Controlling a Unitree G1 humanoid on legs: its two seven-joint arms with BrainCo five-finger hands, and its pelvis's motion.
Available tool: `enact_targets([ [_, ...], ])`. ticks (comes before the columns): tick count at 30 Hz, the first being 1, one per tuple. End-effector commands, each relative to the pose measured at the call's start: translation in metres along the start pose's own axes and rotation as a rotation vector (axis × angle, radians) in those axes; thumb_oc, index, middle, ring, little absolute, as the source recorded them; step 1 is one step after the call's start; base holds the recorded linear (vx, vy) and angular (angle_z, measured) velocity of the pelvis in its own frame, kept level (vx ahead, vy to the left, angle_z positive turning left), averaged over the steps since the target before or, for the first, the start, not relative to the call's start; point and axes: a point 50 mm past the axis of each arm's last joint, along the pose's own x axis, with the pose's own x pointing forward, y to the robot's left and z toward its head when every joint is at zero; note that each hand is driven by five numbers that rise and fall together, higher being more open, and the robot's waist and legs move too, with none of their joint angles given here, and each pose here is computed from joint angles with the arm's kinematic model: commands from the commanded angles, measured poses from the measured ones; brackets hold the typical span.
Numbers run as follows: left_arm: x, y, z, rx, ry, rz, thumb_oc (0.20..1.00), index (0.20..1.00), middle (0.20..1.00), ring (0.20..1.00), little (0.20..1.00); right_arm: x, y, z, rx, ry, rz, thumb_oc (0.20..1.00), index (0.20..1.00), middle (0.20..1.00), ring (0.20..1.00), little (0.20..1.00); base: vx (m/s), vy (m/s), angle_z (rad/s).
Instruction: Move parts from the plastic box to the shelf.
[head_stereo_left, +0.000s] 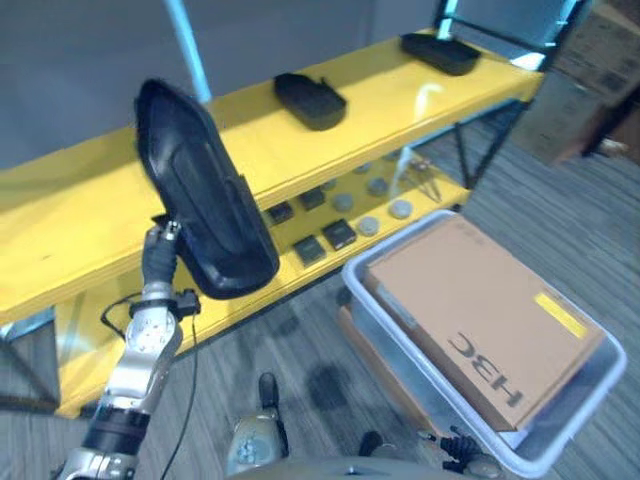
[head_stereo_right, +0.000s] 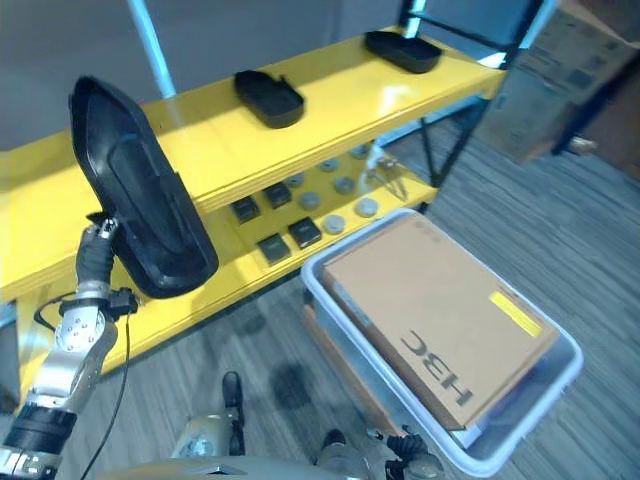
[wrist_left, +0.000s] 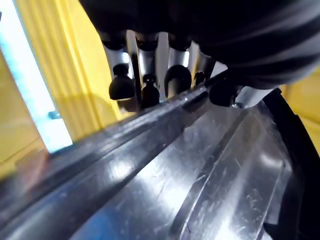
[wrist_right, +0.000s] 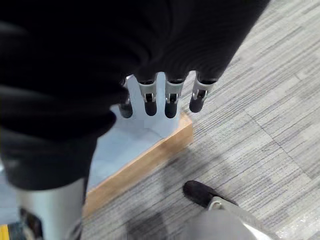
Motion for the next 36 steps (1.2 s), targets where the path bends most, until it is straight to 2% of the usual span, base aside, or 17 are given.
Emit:
enact_targets([
  [1, 0.013, 0.016, 0.045, 0.014, -0.240, 0.071, 0.200, 0.200, 0.200, 0.200, 0.200, 0.002, 0.007, 0.013, -0.047, -0.057, 0.014, 1.000, 1.000, 1.000, 1.000, 1.000, 0.09, 0.108, 0.38],
  [12, 0.001, 0.030, 0.038, 0.044, -0.220, 0.049, 0.200, 0.200, 0.200, 0.200, 0.200, -0.002, 0.023, 0.010, -0.052, -0.045, 0.051, 1.000, 1.000, 1.000, 1.000, 1.000, 0.17, 0.166, 0.27],
  [18, 0.008, 0.026, 0.042, 0.065, -0.229, 0.008, 0.200, 0.200, 0.200, 0.200, 0.200, 0.000, 0.019, 0.007, 0.001, -0.031, 0.034, 1.000, 1.000, 1.000, 1.000, 1.000, 0.18, 0.221, 0.25],
  [23, 0.016, 0.020, 0.046, 0.074, -0.235, 0.055, 0.200, 0.200, 0.200, 0.200, 0.200, 0.000, 0.015, 0.008, -0.022, -0.040, 0.048, 1.000, 1.000, 1.000, 1.000, 1.000, 0.10, 0.142, 0.40],
  [36, 0.016, 0.003, 0.047, 0.052, -0.230, 0.026, 0.200, 0.200, 0.200, 0.200, 0.200, 0.002, 0.006, 0.000, -0.002, -0.013, 0.039, 1.000, 1.000, 1.000, 1.000, 1.000, 0.21, -0.202, 0.64],
])
